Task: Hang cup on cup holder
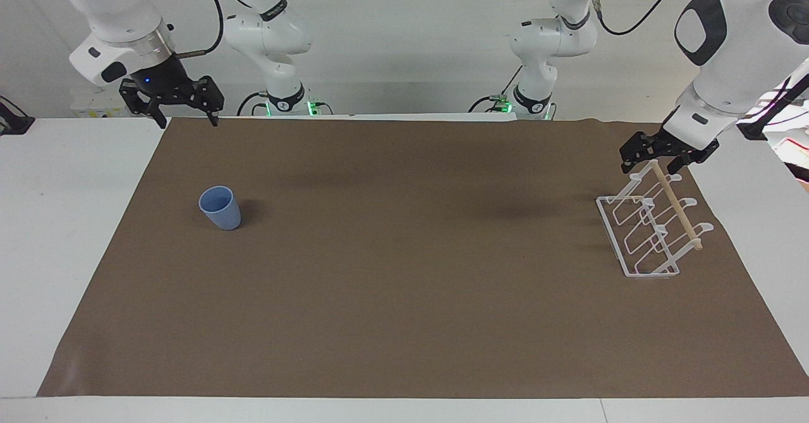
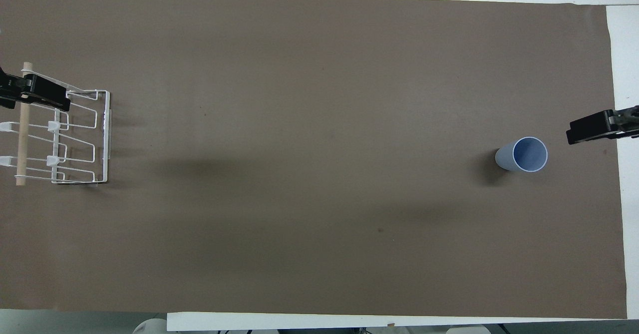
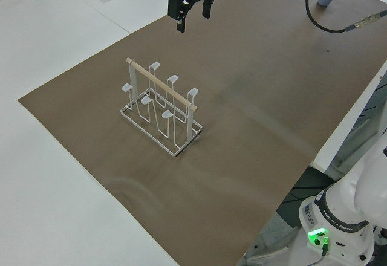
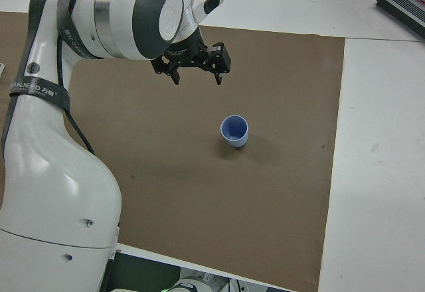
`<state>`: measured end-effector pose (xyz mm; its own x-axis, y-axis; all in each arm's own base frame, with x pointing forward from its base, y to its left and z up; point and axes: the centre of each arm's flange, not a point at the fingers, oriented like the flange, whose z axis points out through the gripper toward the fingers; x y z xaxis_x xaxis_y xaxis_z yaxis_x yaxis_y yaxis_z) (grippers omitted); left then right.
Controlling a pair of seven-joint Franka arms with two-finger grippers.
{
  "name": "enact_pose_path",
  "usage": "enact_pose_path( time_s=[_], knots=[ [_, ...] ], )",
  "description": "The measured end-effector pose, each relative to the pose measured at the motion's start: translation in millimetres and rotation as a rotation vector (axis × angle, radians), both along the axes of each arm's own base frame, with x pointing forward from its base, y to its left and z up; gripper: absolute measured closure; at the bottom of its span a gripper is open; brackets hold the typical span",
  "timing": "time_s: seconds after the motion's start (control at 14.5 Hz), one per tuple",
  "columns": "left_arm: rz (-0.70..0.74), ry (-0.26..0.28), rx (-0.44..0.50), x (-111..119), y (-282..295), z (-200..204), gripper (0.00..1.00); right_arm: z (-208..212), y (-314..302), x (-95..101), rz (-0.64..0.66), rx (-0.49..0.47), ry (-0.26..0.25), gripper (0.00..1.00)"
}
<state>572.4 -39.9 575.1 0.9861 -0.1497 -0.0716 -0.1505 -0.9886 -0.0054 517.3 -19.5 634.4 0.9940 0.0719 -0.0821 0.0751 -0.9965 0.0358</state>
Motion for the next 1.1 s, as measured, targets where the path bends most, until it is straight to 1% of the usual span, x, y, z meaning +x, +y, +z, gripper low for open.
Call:
enact_pose_path(
  time_s=[0.41, 0.69, 0.89, 1.1],
  knots=[
    [0.000, 0.000, 0.000, 0.0, 0.0, 0.0, 0.00, -0.3, 0.2, 0.0, 0.000, 0.000, 0.001, 0.00],
    [0.000, 0.000, 0.000, 0.0, 0.0, 0.0, 0.00, -7.1, -1.7, -0.1, 0.009, 0.002, 0.013, 0.00],
    [0.000, 0.000, 0.000, 0.0, 0.0, 0.0, 0.00, -22.4, -9.8, 9.3, 0.073, 0.004, -0.035, 0.00],
    [0.000, 0.000, 0.000, 0.0, 0.0, 0.0, 0.00, -75.7, -49.9, 22.3, 0.179, 0.007, -0.070, 0.00]
  ],
)
